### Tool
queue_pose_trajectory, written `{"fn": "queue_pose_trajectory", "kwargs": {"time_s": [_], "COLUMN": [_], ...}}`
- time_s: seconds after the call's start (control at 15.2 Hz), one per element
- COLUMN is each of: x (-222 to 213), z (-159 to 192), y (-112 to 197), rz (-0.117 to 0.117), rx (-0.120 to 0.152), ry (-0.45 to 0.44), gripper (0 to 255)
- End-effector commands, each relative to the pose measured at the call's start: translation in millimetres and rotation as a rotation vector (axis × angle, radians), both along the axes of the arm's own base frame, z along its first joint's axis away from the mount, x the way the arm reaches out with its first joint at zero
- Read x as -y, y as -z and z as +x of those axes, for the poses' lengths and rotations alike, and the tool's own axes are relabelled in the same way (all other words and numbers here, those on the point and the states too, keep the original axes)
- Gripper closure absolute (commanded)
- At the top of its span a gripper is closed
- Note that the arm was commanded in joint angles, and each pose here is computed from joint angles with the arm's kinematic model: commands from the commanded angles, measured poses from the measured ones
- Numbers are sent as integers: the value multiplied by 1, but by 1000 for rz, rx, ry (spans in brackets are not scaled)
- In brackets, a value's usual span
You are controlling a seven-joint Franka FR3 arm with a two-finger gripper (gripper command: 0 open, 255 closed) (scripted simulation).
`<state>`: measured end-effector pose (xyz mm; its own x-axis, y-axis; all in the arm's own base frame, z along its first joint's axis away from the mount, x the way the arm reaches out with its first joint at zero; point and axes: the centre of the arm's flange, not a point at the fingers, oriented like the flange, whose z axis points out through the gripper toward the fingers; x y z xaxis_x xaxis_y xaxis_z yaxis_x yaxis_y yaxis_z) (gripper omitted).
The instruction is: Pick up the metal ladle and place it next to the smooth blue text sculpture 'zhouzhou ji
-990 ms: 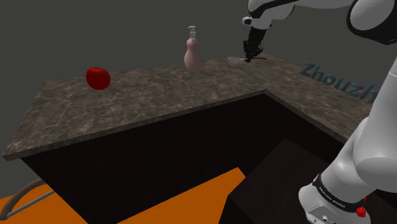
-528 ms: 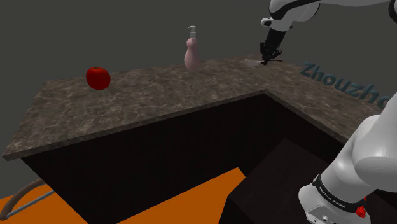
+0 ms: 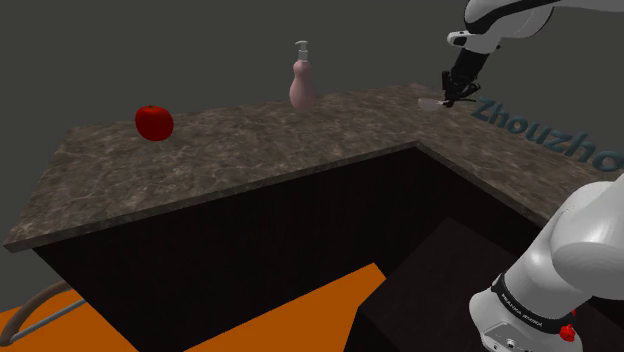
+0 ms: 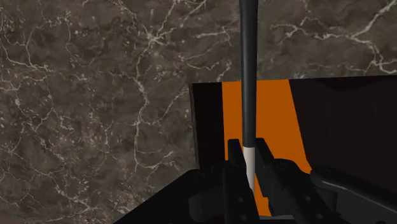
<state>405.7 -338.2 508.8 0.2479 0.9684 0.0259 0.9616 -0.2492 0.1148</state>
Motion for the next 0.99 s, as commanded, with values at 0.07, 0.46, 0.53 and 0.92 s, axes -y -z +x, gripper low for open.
{"fn": "queue_pose_trajectory", "kwargs": {"time_s": [0.07, 0.46, 0.53, 0.92], "x": [20, 58, 65, 104], "z": [-35, -104, -115, -184], "y": [0, 0, 0, -1], "rz": [0, 0, 0, 0], "rx": [0, 0, 0, 0], "ry": [-2, -2, -2, -2], "gripper": [255, 255, 255, 255]}}
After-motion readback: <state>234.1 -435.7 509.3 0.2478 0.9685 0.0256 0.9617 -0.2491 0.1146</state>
